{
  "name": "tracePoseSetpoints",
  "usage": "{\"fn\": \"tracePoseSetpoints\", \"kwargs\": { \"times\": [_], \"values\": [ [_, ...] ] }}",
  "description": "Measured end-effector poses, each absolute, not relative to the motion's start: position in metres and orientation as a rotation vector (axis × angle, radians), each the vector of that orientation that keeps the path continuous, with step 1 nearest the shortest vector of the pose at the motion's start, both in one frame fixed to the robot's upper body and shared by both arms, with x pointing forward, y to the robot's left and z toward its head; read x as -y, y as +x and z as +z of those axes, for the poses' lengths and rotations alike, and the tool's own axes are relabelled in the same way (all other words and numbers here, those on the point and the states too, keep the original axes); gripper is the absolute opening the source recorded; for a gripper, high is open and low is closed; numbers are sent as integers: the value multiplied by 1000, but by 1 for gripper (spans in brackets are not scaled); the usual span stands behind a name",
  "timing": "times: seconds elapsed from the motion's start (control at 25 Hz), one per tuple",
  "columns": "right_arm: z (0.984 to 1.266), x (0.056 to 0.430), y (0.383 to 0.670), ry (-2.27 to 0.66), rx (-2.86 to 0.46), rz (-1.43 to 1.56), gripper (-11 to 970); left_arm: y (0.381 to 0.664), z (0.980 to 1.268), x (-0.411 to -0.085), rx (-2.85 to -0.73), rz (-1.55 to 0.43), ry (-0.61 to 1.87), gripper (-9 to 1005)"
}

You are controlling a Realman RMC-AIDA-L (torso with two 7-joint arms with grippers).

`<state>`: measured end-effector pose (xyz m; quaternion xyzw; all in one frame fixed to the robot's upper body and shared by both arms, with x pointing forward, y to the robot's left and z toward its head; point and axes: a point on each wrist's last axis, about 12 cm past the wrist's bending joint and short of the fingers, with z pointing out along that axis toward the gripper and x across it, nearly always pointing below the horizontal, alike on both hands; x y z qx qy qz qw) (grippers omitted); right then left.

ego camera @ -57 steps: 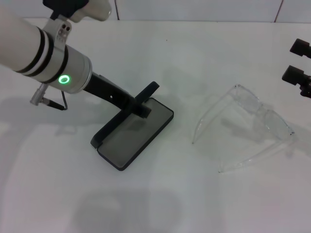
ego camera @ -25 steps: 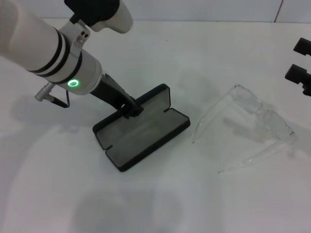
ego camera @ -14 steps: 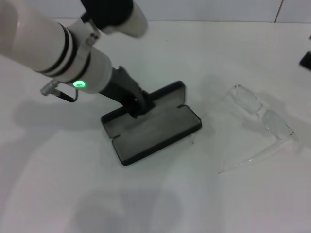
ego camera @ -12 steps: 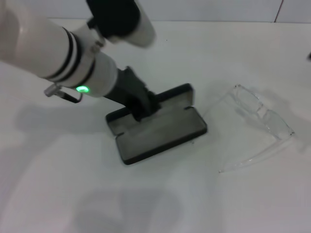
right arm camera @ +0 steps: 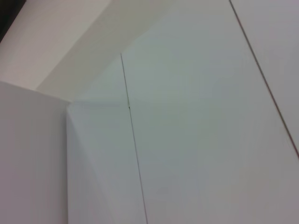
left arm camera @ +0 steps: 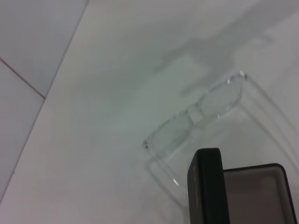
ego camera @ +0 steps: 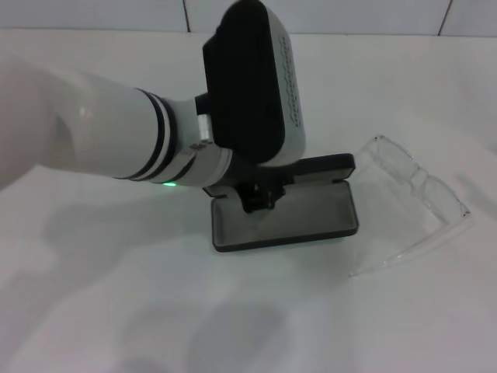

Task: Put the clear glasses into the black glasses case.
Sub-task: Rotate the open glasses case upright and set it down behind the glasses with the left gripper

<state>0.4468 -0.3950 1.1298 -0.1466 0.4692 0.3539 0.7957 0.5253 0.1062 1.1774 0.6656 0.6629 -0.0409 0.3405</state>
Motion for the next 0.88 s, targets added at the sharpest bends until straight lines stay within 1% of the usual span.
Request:
{"fn": "tracePoseSetpoints", "kwargs": {
  "times": [0.28,0.48,0.64,0.88],
  "values": [
    [1126,395,441,-302,-1015,765,841,523,1175,-115,-1765,-5,1757,200],
    [1126,395,441,-303,-1016,767,841,519,1170,-119,-1809,13,1779,199],
    [1127,393,444,-312,-1010,775,842,513,1166,-117,-1827,-4,1786,200],
    [1129,390,449,-323,-1007,790,842,506,1162,-99,-1772,-39,1777,199]
  ]
}}
